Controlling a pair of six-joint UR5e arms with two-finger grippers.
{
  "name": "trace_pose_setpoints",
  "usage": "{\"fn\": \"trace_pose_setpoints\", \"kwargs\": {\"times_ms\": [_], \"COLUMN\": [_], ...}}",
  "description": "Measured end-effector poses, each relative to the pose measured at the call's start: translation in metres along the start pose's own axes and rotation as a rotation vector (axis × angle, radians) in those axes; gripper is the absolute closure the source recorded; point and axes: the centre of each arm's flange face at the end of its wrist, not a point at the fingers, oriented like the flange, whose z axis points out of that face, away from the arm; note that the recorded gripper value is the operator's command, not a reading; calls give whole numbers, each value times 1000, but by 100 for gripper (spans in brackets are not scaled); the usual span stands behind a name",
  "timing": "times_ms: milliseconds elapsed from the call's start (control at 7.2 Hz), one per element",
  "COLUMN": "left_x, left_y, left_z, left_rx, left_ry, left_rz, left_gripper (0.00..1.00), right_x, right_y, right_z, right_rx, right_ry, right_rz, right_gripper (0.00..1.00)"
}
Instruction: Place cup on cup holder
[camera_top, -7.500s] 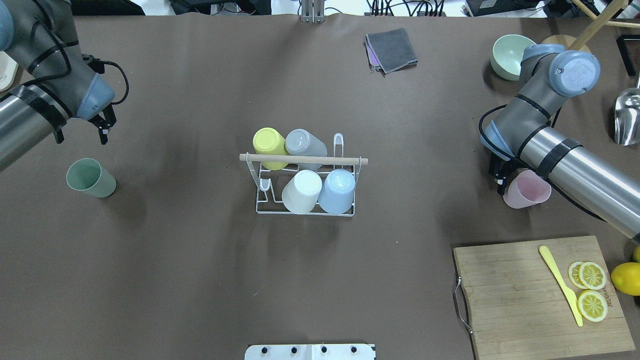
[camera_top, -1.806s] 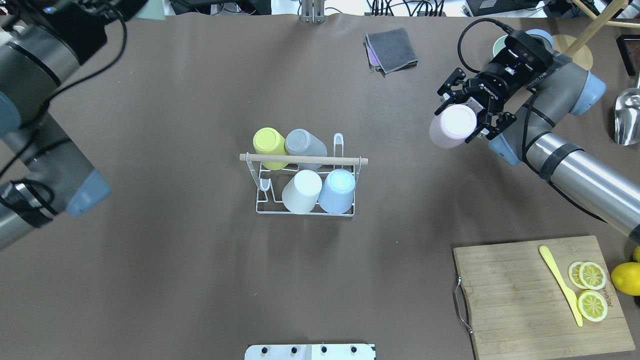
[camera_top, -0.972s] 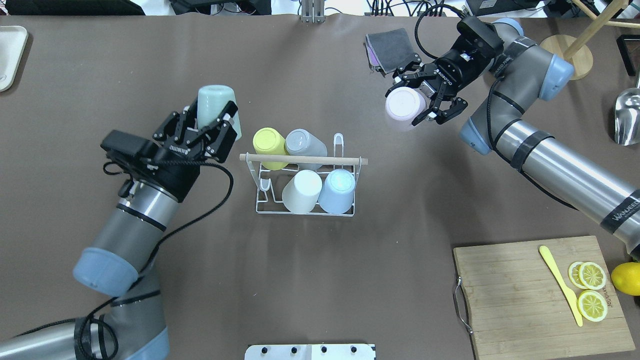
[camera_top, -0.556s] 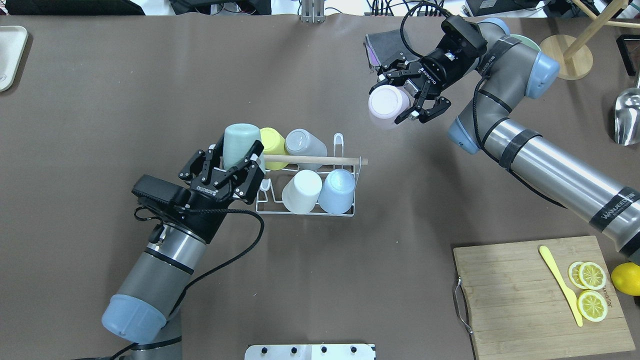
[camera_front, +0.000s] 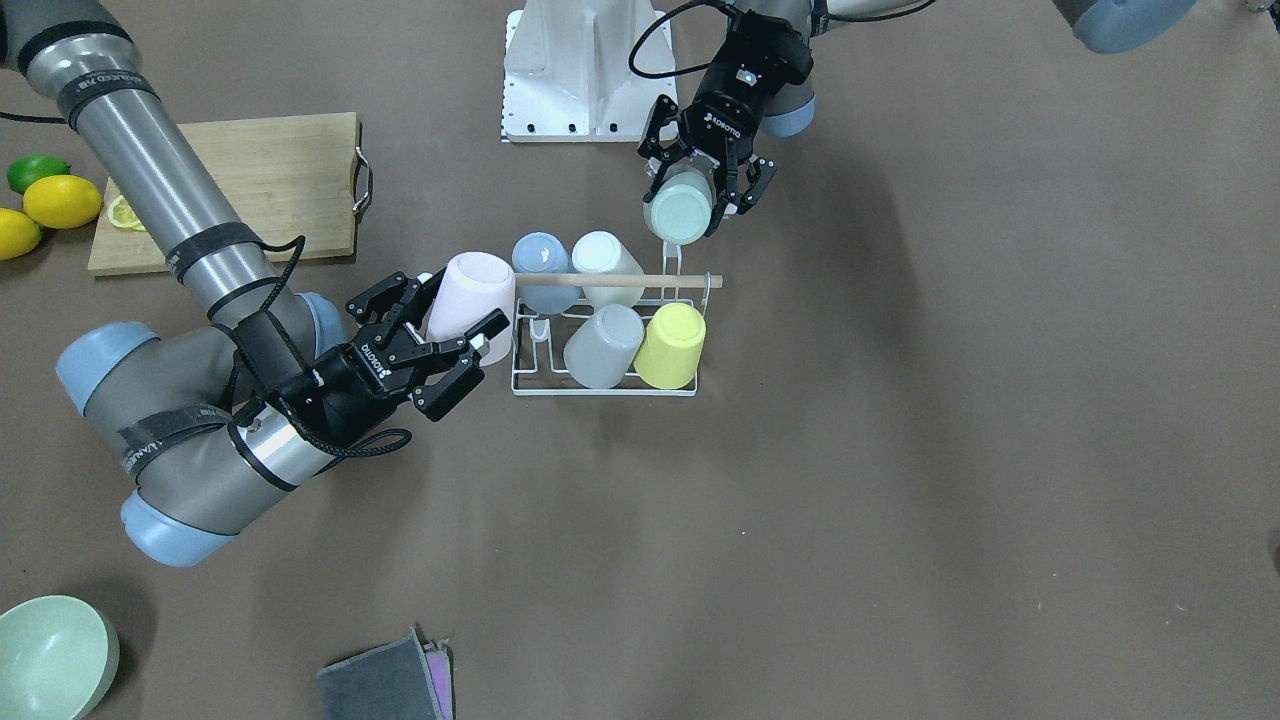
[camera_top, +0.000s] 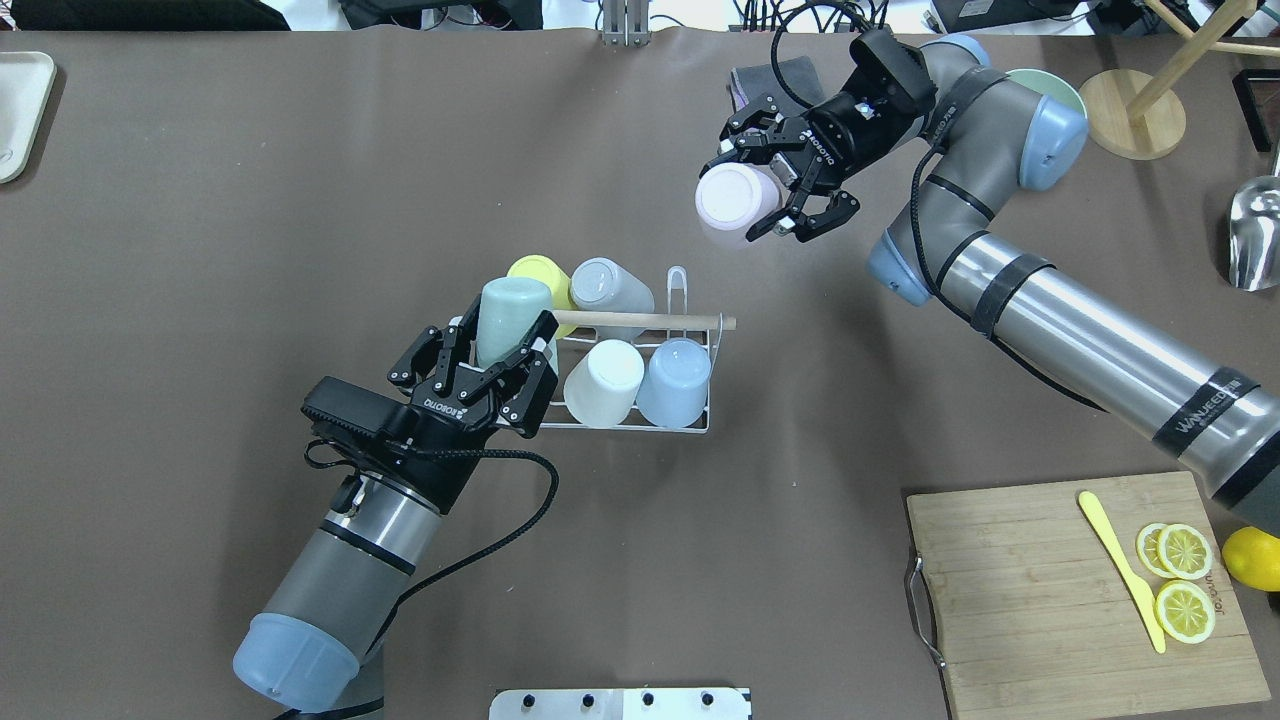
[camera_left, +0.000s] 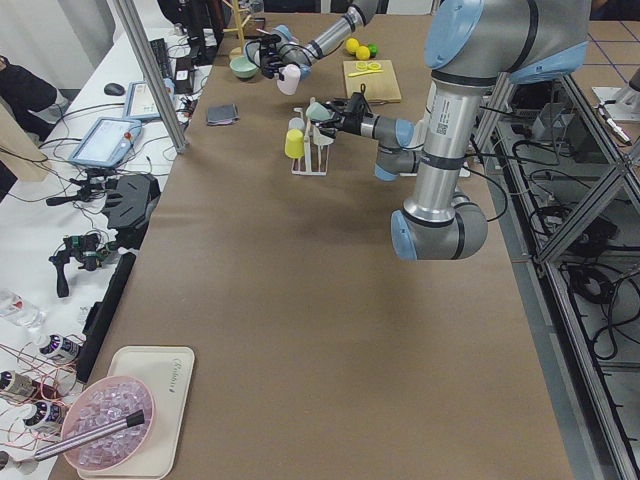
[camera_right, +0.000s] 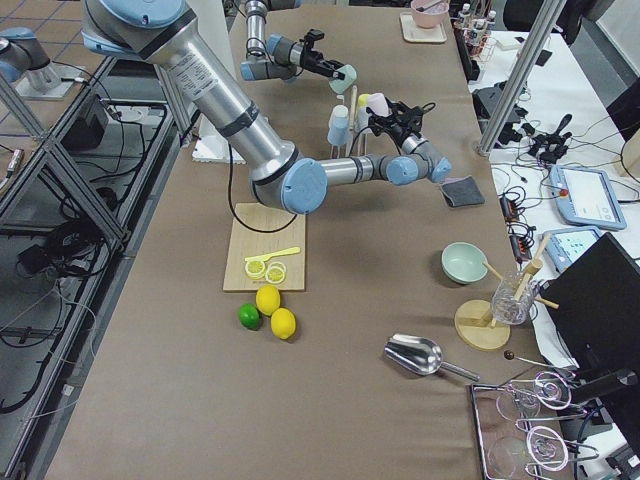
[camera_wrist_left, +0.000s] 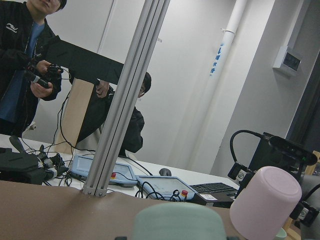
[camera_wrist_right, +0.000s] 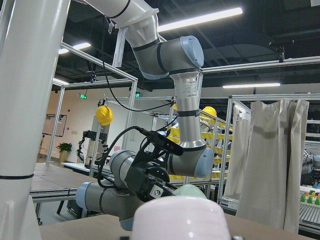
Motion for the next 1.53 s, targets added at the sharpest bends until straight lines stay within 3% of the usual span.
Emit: {"fn": "trace_pose_setpoints", "kwargs": {"times_ms": [972, 1111, 1250, 1389, 1528], "left_x": [-3, -3, -4, -5, -7], "left_y": [9, 10, 11, 13, 16], "left_z": [5, 6, 6, 7, 8], "left_rx": [5, 3, 2, 1, -3], "left_ry": [-26, -28, -30, -33, -37], "left_rz": [23, 27, 32, 36, 45], "left_gripper": [100, 100, 100, 100, 100], "right_x": [-5, -7, -8, -7, -5], "right_y": [41, 44, 46, 46, 44], "right_z": [56, 60, 62, 63, 65], "right_rx": [30, 32, 33, 35, 37], "right_ry": [-24, -26, -28, -30, -31], "right_rz": [70, 75, 78, 78, 76], "right_gripper": [65, 51, 7, 0, 0]}}
